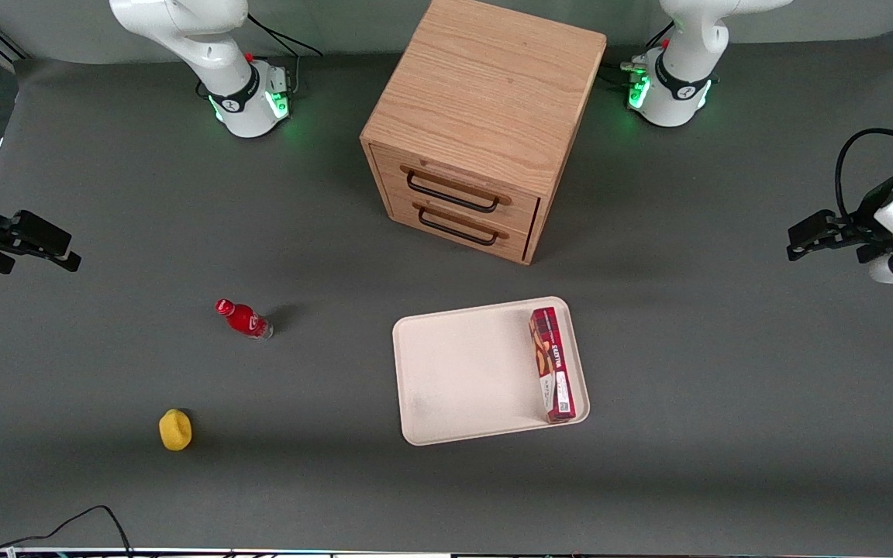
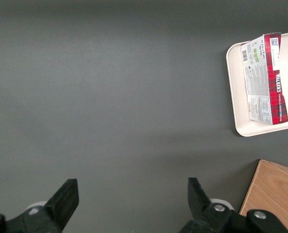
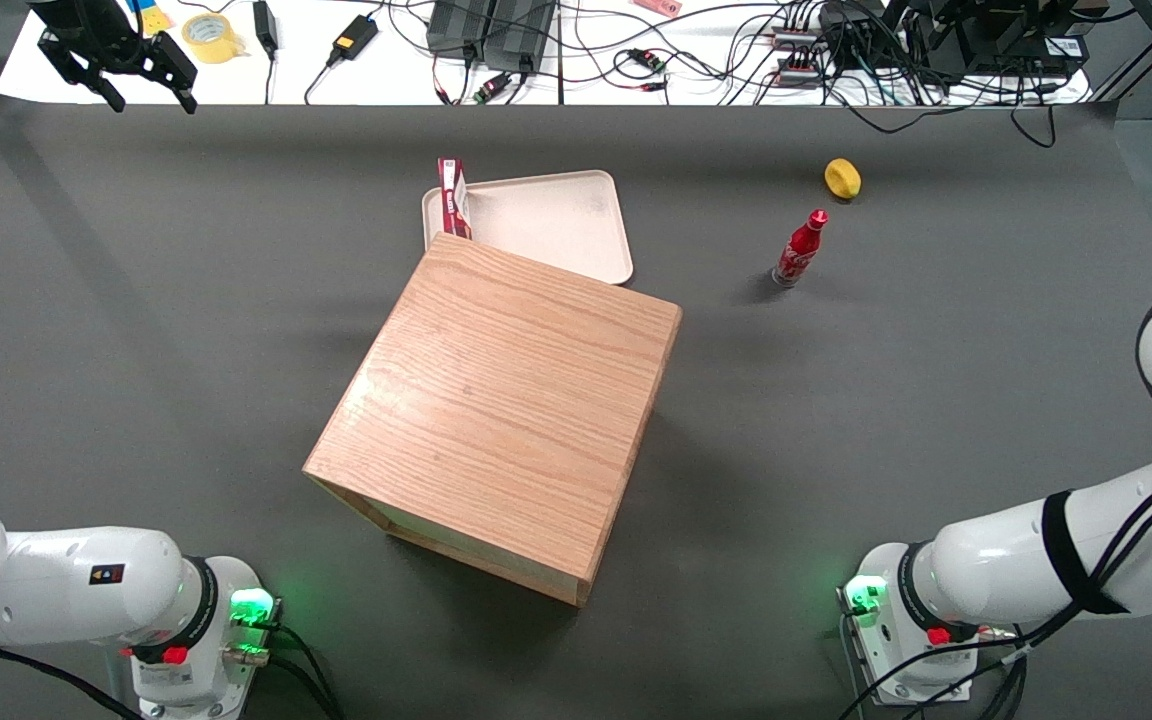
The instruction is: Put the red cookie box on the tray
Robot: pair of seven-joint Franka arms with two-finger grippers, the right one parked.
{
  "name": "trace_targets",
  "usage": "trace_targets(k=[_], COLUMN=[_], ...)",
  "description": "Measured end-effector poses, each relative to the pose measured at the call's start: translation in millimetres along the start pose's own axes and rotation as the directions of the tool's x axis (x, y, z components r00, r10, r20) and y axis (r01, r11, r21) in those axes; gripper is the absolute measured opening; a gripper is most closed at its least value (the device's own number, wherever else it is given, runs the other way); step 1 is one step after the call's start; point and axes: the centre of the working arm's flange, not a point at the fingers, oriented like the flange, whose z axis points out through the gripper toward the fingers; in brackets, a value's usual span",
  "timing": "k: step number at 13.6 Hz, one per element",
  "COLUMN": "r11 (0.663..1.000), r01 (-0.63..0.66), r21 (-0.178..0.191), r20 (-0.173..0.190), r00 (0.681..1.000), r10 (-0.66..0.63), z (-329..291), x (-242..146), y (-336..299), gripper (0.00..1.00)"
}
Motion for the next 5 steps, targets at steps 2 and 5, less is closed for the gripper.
trace_targets(k=[2, 5], r11=[1.0, 1.0], r01=[-0.012, -0.028], r21=[0.001, 0.007], r20=[0.0, 0.004], r00=[1.0, 1.0], r10=[0.012, 0.028], z=[-0.1, 1.6], x=[0.2, 0.8], y=[6.9, 13.9], gripper=[1.0, 1.0])
